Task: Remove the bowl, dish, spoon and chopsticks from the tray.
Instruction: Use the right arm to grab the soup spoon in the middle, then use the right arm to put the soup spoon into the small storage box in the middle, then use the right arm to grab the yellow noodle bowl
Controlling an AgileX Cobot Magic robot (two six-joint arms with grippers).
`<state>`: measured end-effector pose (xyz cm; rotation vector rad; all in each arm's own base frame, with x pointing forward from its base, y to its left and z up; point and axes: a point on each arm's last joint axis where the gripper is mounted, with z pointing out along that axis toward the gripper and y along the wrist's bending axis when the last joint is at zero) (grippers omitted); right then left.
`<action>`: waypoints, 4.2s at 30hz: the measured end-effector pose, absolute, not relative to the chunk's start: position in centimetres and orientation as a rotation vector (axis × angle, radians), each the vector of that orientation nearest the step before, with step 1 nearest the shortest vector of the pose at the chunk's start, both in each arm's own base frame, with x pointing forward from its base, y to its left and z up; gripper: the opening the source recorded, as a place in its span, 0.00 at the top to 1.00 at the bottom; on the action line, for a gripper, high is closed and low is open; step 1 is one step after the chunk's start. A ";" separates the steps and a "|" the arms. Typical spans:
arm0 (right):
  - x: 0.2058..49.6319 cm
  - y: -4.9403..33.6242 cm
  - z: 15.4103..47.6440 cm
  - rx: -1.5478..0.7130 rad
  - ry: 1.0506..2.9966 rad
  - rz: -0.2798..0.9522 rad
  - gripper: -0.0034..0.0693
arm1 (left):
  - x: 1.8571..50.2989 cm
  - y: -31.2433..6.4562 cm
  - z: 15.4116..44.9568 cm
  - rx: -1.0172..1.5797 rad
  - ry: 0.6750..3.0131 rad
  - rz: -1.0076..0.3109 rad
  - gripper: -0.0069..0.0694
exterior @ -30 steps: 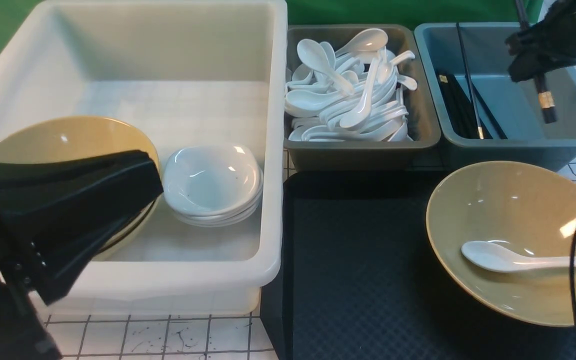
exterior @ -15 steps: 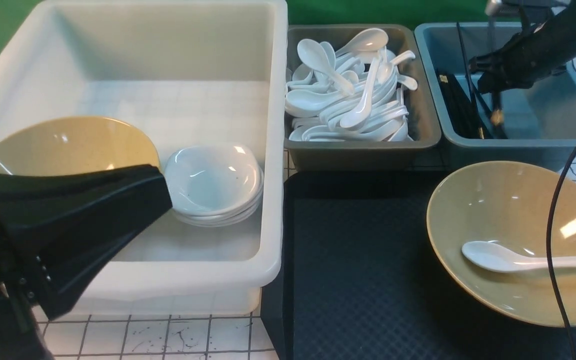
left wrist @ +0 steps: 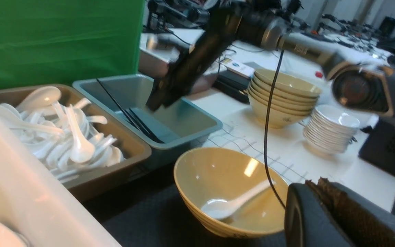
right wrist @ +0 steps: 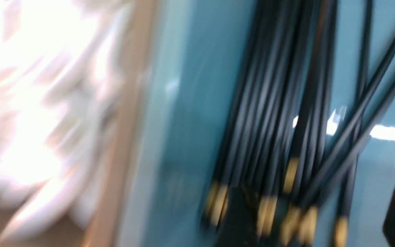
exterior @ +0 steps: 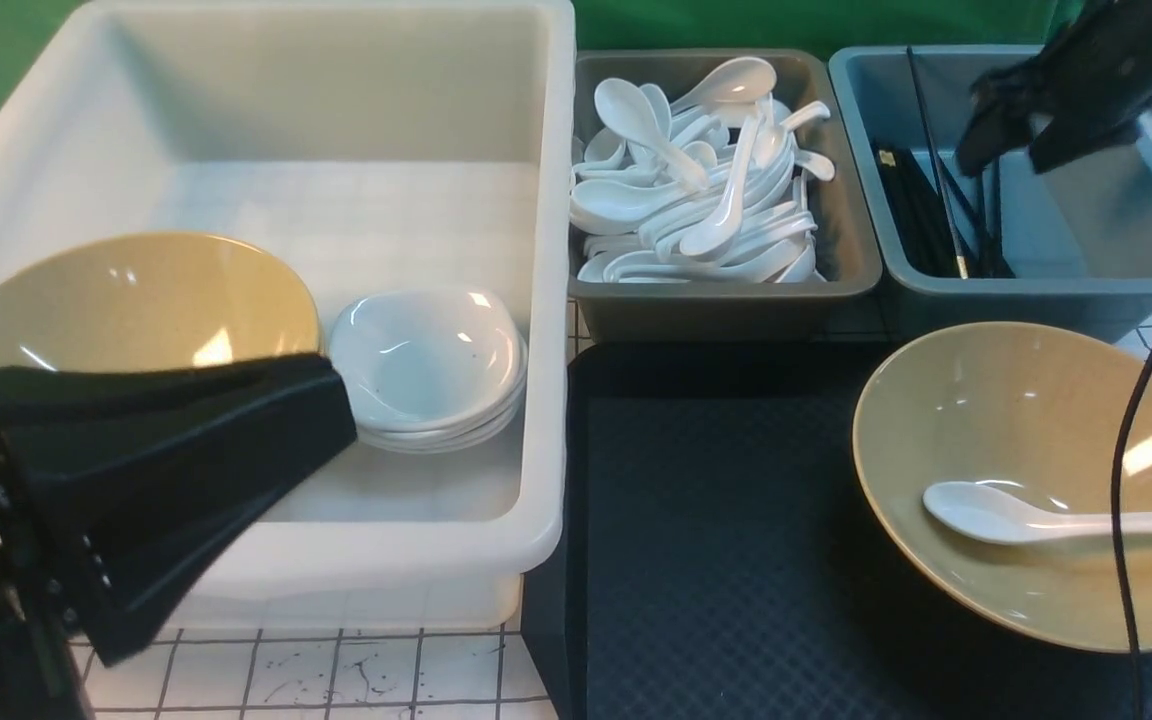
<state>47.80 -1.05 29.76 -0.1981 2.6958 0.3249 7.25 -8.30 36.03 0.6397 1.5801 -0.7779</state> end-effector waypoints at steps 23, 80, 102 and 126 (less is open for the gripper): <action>23.6 4.4 29.1 -1.360 2.665 -0.166 0.45 | 6.1 -8.9 34.7 0.858 1.661 -0.809 0.91; 46.9 14.6 28.9 -0.532 2.327 0.176 0.79 | 7.9 -7.8 36.5 0.577 1.532 -0.716 0.91; 45.1 14.6 33.5 -0.629 2.564 0.201 0.31 | 7.9 -7.7 35.8 0.649 1.583 -0.632 0.91; 22.1 16.2 27.9 -1.088 2.803 0.016 0.47 | 7.6 -7.4 33.7 0.608 1.863 -0.663 0.91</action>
